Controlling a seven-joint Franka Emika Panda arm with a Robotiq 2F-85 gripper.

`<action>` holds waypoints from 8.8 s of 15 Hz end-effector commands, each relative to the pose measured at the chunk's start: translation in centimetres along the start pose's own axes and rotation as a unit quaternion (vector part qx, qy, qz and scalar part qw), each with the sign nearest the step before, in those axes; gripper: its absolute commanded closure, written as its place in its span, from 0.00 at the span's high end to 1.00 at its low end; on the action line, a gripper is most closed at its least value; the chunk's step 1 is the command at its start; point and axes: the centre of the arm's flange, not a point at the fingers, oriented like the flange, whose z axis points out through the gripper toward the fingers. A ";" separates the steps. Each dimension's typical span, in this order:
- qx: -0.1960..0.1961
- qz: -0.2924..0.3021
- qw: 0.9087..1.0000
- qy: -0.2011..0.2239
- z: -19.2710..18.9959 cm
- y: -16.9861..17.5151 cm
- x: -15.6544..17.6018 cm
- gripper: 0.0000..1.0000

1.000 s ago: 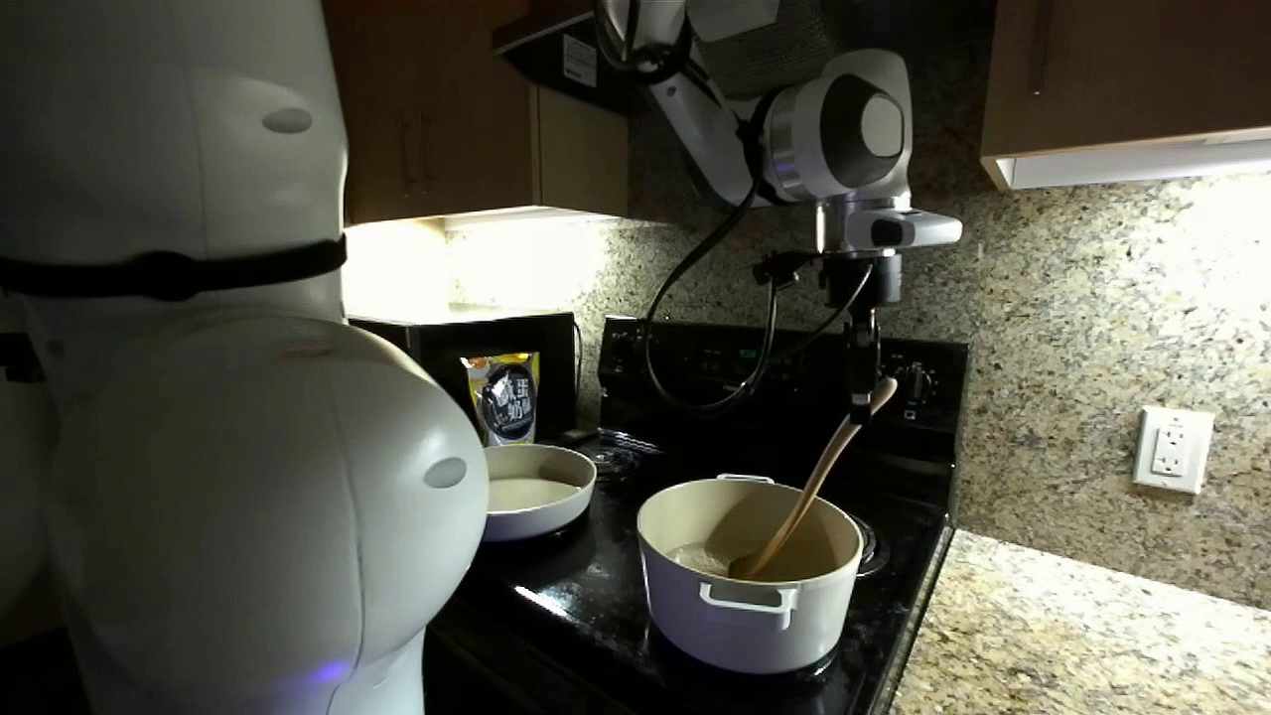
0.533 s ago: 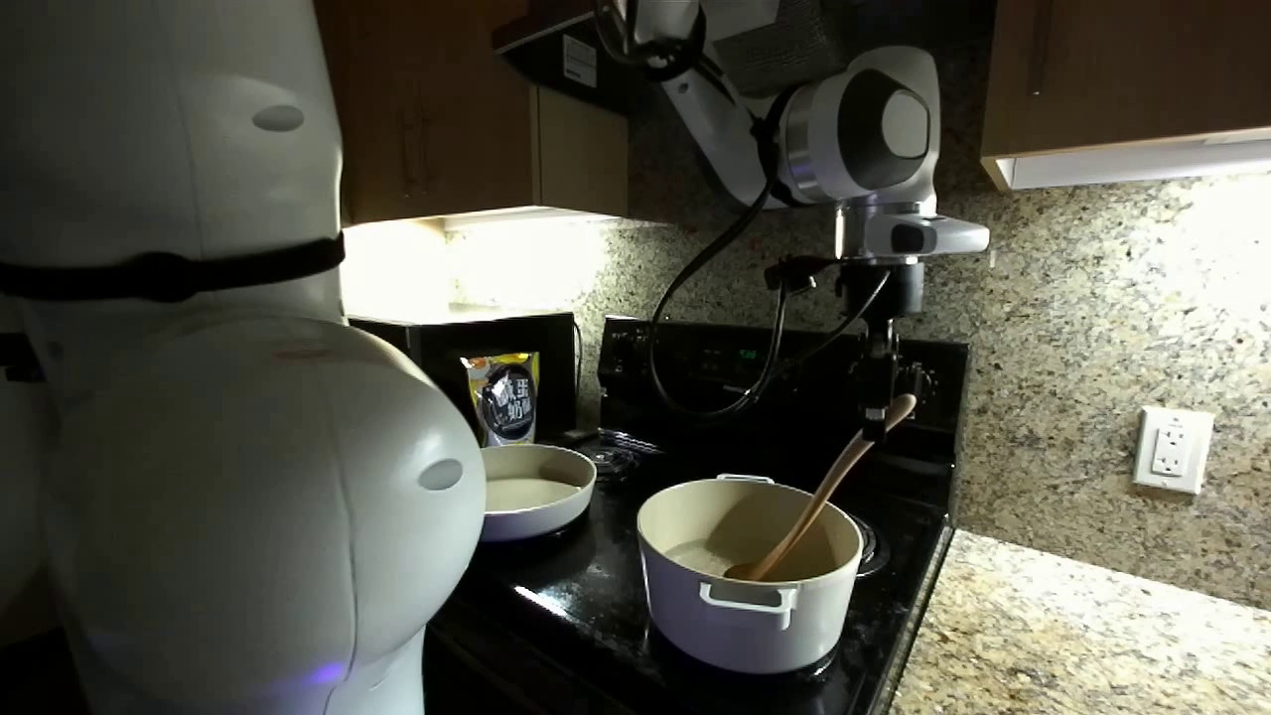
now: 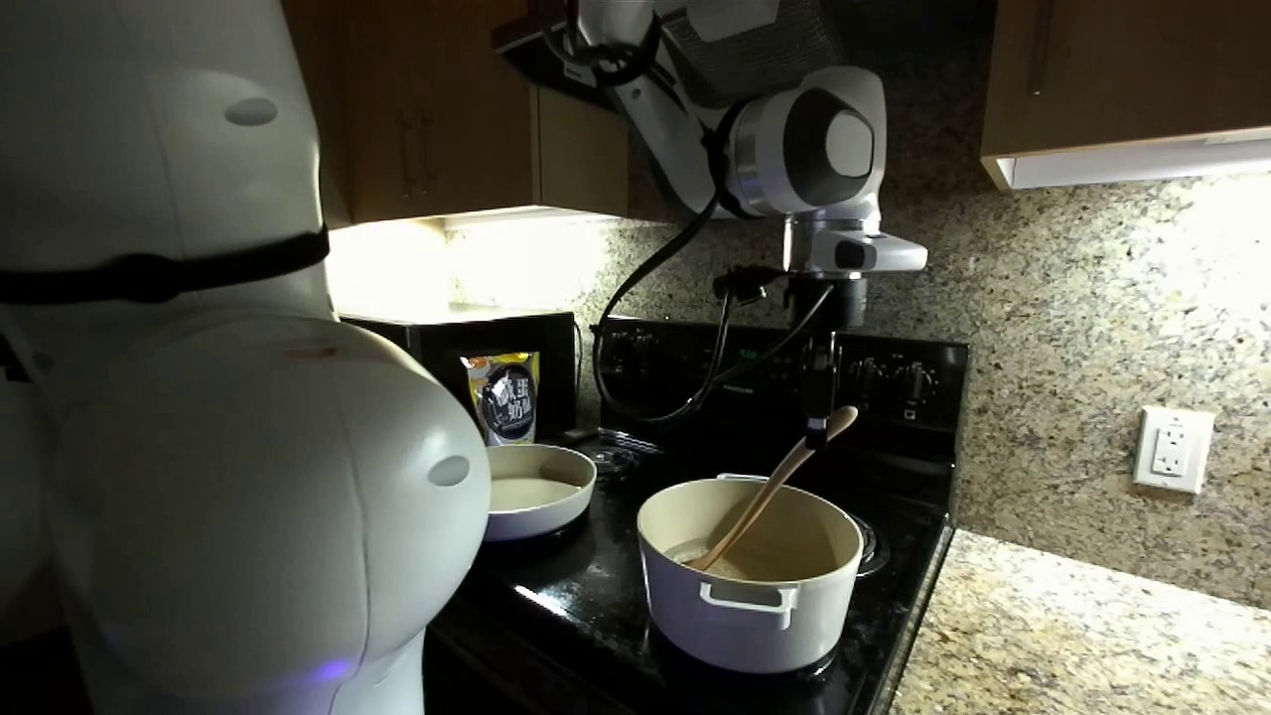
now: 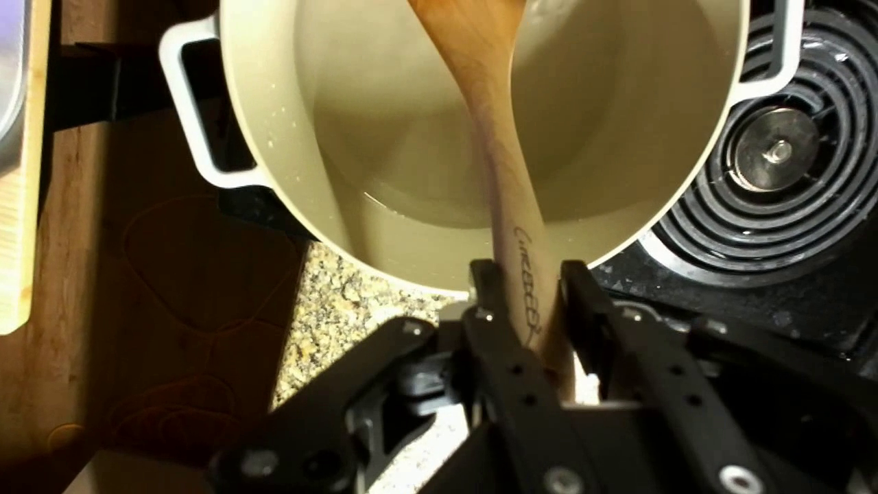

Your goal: Use the wooden spatula to stir the liquid in the white pot

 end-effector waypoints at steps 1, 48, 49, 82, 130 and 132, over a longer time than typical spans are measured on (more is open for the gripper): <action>0.008 0.005 1.000 -0.001 -0.8 -1.7 0.1 0.09; -0.056 -0.034 0.995 0.070 1.5 -4.9 0.9 0.10; -0.054 -0.042 0.995 0.070 1.4 -5.5 0.3 0.10; 0.032 0.152 0.967 0.202 -4.0 -3.0 -2.2 0.09; -0.061 0.099 0.938 0.327 -0.2 -6.5 -10.2 0.09; -0.054 0.066 0.944 0.318 0.1 -7.3 -11.5 0.10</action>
